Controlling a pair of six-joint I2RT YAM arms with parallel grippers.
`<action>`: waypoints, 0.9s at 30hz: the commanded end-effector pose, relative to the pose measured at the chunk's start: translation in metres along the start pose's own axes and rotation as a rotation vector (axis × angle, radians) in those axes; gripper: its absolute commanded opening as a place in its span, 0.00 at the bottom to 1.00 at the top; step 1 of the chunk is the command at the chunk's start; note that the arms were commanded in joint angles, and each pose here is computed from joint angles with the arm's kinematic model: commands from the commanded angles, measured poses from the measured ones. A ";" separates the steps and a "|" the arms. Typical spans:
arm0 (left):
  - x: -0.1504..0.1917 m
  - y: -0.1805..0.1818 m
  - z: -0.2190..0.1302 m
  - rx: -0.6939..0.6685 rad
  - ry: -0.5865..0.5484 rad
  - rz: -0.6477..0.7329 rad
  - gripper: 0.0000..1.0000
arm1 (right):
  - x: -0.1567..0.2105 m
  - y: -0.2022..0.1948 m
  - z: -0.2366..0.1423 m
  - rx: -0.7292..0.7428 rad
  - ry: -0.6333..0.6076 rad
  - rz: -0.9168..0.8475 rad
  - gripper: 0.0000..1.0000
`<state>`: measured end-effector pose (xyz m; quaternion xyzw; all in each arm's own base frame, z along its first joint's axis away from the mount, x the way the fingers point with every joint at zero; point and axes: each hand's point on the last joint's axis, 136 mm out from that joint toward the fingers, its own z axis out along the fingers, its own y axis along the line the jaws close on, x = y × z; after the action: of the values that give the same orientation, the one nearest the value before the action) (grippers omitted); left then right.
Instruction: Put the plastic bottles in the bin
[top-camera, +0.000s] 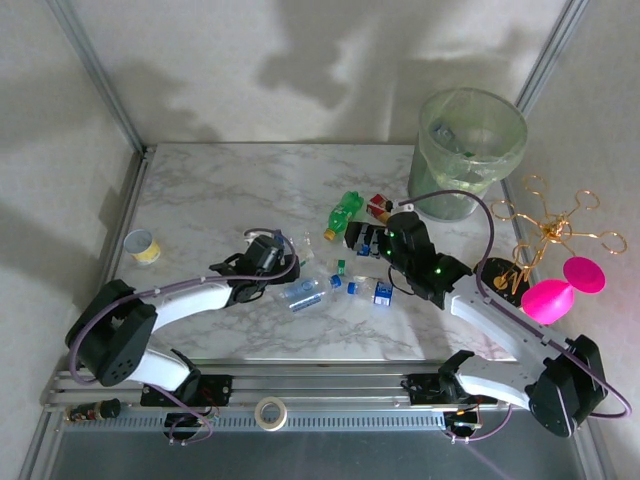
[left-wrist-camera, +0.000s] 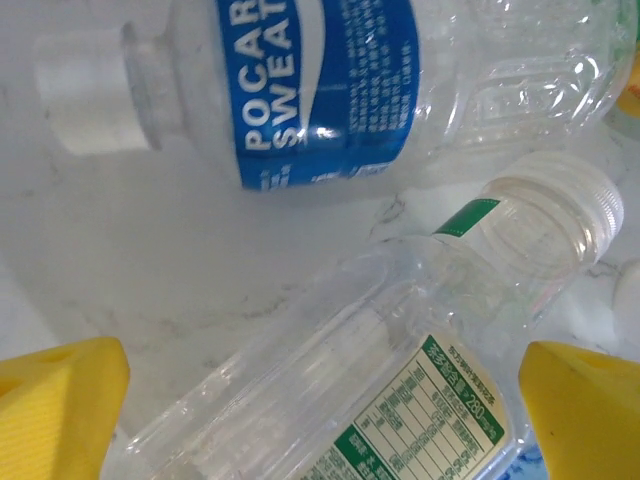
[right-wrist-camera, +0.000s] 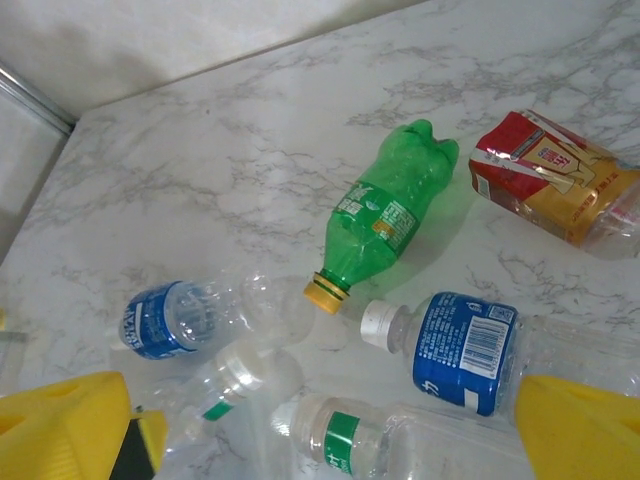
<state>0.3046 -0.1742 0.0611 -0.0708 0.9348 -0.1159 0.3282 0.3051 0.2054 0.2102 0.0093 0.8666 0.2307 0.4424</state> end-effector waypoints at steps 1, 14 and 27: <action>0.014 -0.002 -0.010 0.047 0.044 -0.068 1.00 | 0.000 0.005 0.007 -0.010 0.005 0.004 0.99; 0.027 -0.001 -0.004 0.015 0.138 0.106 0.99 | 0.008 0.006 0.015 -0.013 0.028 0.020 0.99; 0.015 0.014 0.006 -0.097 0.071 0.164 0.85 | 0.008 0.007 0.015 -0.018 0.016 0.029 0.99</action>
<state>0.2892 -0.1696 0.0398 -0.0125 0.9558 -0.0756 0.2838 0.3096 0.2154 0.1926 0.0106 0.8762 0.2328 0.4218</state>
